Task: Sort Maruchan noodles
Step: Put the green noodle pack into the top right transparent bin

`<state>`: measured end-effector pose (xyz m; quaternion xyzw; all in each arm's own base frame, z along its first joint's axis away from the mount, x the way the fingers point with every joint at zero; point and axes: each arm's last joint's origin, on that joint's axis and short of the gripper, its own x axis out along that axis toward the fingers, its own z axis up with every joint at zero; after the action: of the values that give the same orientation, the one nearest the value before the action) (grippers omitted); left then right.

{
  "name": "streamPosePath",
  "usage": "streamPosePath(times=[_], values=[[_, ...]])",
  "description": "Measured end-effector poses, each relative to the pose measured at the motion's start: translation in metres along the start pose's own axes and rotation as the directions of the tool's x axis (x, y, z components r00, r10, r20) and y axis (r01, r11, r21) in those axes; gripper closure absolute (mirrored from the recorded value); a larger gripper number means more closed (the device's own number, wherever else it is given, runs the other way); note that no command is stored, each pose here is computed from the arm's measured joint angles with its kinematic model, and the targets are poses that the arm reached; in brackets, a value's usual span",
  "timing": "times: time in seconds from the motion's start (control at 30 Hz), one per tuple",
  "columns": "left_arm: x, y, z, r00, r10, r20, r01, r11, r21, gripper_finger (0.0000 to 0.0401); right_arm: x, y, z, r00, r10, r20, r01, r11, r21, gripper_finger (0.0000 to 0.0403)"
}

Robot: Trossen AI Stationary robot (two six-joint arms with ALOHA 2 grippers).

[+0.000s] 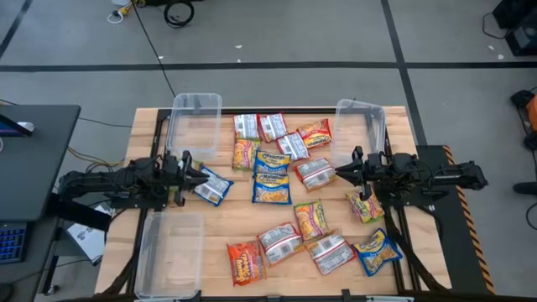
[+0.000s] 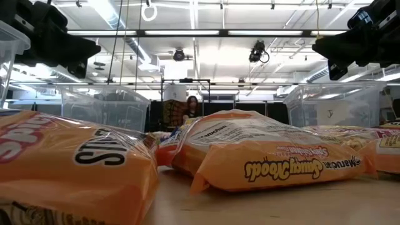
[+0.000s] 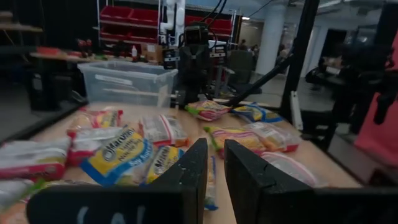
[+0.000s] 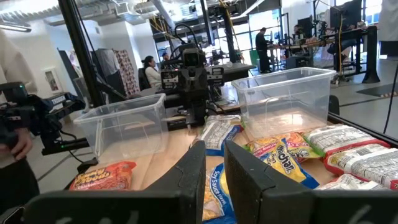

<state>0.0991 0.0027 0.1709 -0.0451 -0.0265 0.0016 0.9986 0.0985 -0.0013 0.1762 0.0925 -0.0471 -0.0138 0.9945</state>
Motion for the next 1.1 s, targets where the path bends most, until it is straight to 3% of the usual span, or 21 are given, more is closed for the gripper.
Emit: streamPosePath(times=[0.17,0.47,0.57,0.7,0.8,0.97,1.1], values=[[0.0,0.0,0.0,1.0,0.001,0.0,-0.001,0.997,0.078,0.0342,0.0,0.0,0.0,1.0,0.0,0.0,0.0,1.0,0.0,0.0338],[0.0,0.001,0.0,0.999,0.036,0.003,-0.036,0.996,0.077,0.0342,0.0,0.0,0.0,1.0,0.0,0.002,0.0,1.0,-0.006,0.0338],[0.0,0.001,0.0,0.999,0.036,0.003,-0.036,0.998,0.052,0.0342,0.0,0.0,0.005,0.998,-0.019,0.057,0.021,0.999,-0.024,0.0338],[0.0,0.001,0.0,0.999,0.037,0.003,-0.037,0.998,0.058,0.0342,-0.002,0.001,0.018,0.98,-0.051,0.193,0.012,0.98,0.199,0.0338],[0.0,0.001,0.0,0.999,0.038,0.003,-0.038,0.996,0.078,0.0342,-0.002,0.0,0.019,0.976,-0.074,0.207,0.006,0.951,0.31,0.0338],[0.0,0.001,0.0,0.999,0.038,0.003,-0.038,0.997,0.062,0.0342,0.002,0.008,0.02,0.991,0.093,0.095,-0.121,0.927,0.356,0.034],[0.0,0.001,0.0,0.999,0.038,0.003,-0.038,0.996,0.083,0.0342,0.01,0.022,0.049,0.98,0.185,-0.07,-0.157,0.945,0.288,0.0342]])
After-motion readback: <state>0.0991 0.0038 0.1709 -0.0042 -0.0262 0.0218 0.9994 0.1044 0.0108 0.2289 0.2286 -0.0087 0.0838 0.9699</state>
